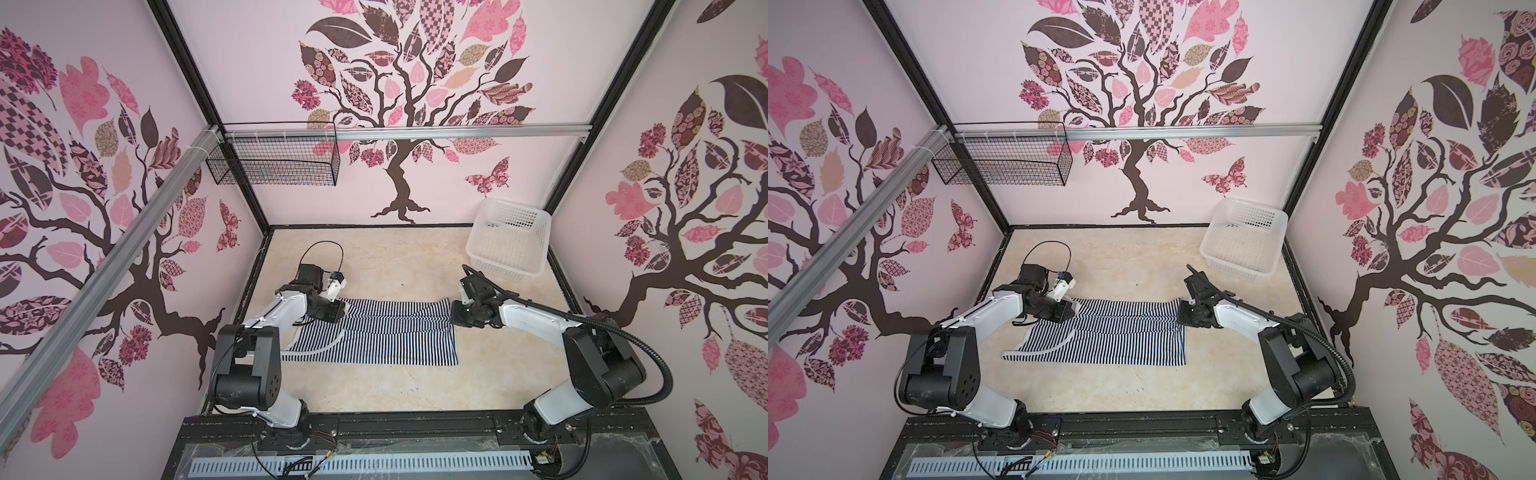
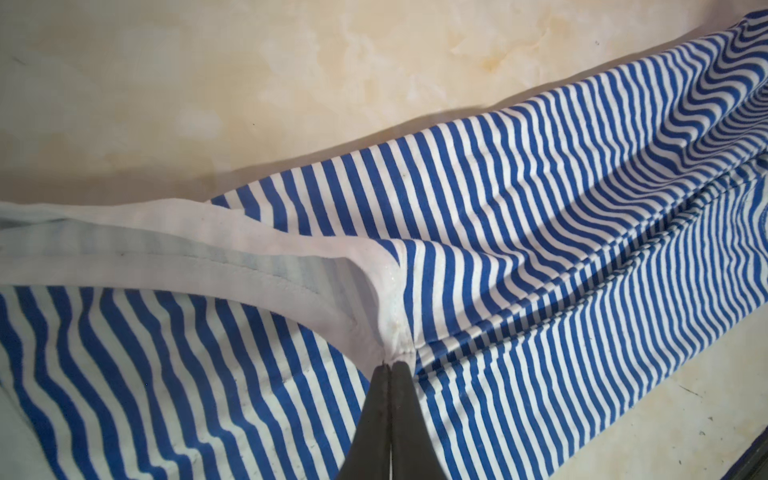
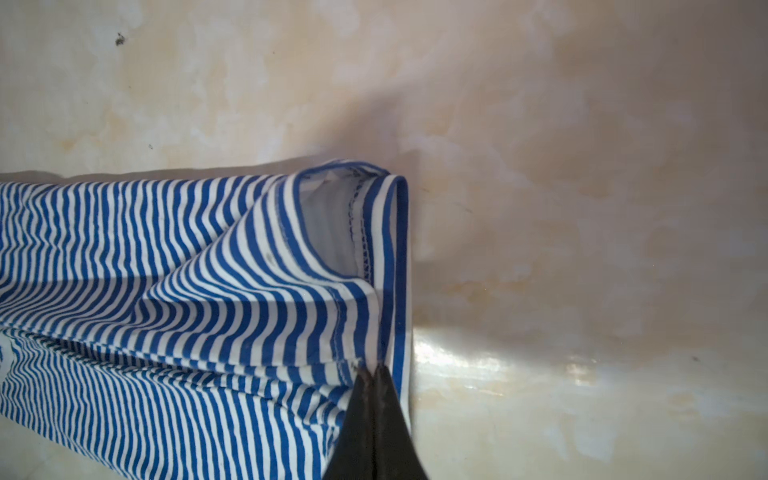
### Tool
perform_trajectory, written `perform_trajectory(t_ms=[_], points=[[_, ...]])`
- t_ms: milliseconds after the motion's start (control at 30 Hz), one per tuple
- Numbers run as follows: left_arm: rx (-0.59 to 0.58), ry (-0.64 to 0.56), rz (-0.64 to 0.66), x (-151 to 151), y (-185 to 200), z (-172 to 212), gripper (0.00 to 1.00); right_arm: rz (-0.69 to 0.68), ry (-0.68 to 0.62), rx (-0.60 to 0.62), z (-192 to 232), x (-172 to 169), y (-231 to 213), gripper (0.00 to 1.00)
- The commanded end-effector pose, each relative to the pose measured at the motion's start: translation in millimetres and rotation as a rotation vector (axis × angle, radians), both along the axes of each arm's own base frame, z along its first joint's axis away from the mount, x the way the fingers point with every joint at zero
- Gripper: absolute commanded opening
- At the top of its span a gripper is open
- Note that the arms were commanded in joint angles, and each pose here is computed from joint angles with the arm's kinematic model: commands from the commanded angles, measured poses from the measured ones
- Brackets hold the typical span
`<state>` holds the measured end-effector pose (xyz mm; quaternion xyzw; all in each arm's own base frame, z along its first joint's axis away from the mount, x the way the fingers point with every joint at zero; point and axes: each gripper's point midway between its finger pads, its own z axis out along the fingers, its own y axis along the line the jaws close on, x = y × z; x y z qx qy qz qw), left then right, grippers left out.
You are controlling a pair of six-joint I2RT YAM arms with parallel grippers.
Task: Fold and stack the tank tops
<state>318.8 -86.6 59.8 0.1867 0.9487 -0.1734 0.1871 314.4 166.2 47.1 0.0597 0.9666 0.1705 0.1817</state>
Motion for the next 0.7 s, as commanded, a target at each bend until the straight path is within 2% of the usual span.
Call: perform_trajectory(t_ms=[0,133,200,267,433,500,667], points=[[-0.003,-0.019,-0.010,-4.5,0.1,-1.3,0.00,-0.010,-0.024,0.025,7.4,-0.4,2.1,0.00],[0.010,0.009,-0.012,-9.8,2.0,-12.5,0.00,-0.007,-0.010,0.025,0.5,-2.4,3.7,0.02],[0.022,0.023,-0.013,-10.9,2.6,-17.7,0.00,-0.008,-0.005,0.025,-1.2,-3.4,4.3,0.09],[0.031,0.035,-0.015,-11.7,3.4,-20.5,0.06,-0.004,-0.004,0.030,-0.7,-5.2,5.4,0.15],[0.049,0.036,-0.044,-20.9,5.4,-15.4,0.11,-0.004,-0.024,0.035,10.8,-9.7,3.0,0.29],[0.066,0.022,-0.053,-24.8,7.9,-10.9,0.16,-0.004,-0.037,0.038,17.3,-10.3,2.3,0.35],[0.117,-0.005,-0.075,-31.3,15.7,0.9,0.27,-0.010,-0.060,0.037,26.9,-3.5,3.4,0.39]])
